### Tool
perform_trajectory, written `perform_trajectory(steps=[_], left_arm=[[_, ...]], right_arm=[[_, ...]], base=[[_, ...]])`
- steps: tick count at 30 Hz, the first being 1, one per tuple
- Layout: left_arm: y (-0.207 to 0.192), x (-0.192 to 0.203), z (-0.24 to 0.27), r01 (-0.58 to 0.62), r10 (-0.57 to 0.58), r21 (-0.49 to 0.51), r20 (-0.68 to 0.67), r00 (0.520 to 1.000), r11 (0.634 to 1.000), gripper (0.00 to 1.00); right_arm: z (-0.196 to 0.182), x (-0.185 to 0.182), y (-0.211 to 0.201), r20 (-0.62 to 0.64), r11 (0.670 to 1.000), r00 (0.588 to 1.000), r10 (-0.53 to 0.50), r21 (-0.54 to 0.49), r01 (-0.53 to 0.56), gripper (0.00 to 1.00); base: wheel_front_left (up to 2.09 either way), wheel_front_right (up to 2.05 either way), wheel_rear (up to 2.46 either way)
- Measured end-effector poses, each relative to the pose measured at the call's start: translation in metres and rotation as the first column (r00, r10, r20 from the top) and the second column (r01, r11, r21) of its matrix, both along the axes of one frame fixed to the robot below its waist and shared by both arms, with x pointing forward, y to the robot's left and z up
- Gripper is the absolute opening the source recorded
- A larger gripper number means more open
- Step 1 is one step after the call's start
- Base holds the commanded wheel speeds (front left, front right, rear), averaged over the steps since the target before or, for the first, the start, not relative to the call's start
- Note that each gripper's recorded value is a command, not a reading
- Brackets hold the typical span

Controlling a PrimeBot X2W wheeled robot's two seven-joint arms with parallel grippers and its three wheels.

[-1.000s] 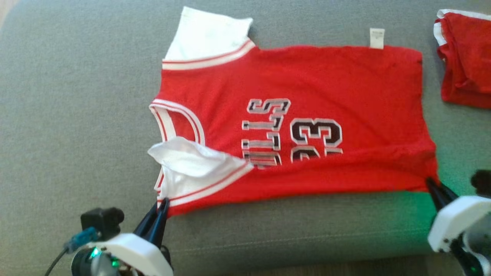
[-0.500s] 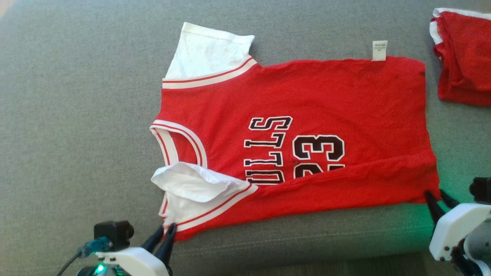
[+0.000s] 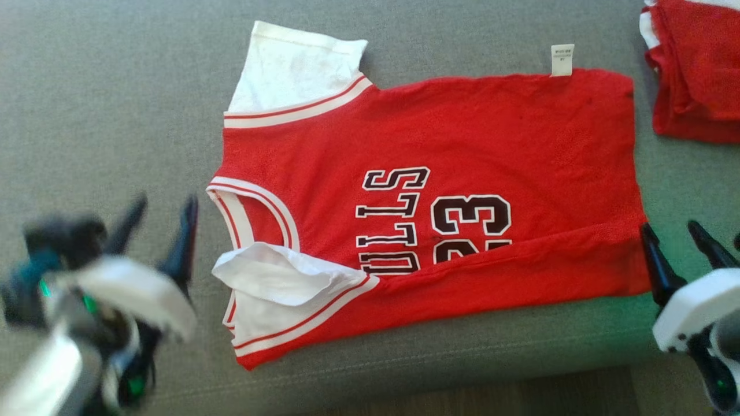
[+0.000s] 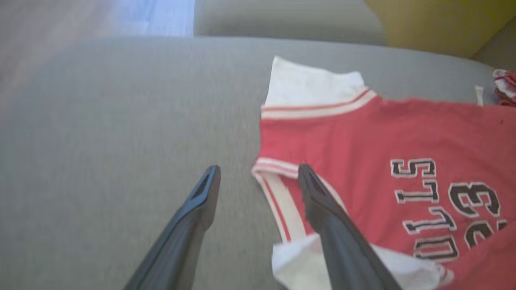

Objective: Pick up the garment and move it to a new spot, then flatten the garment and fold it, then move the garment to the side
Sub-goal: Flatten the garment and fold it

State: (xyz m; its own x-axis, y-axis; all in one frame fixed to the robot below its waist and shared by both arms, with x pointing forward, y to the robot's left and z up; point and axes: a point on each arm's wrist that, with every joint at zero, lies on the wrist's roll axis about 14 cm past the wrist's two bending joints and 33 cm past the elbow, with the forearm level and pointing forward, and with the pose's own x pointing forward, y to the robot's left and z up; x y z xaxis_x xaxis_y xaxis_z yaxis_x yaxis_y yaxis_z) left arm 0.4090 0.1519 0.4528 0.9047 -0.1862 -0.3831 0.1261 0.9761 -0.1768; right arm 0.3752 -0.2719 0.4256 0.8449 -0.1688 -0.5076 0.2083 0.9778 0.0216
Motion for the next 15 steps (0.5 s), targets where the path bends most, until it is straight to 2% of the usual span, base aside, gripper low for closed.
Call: perform_trajectory(steps=[3,7,15], left_arm=[[-0.012,0.042,0.030,0.071,-0.072,0.016,0.086,0.994,0.997,1.00],[-0.022,0.080,0.041,0.133,-0.137,0.049,0.108,0.985,0.990,1.00],[-0.048,0.156,0.011,0.260,-0.261,0.117,-0.011,0.965,0.958,1.00]], right_arm=[[-0.001,0.010,0.009,0.009,1.000,1.000,0.024,0.010,-0.024,1.00],[-0.002,0.021,0.016,0.019,0.999,0.999,0.043,0.011,-0.043,1.00],[-0.012,0.042,0.022,0.020,0.998,0.998,0.066,0.003,-0.066,1.00]], base=[[0.00,0.00,0.00],[0.00,0.00,0.00],[0.00,0.00,0.00]])
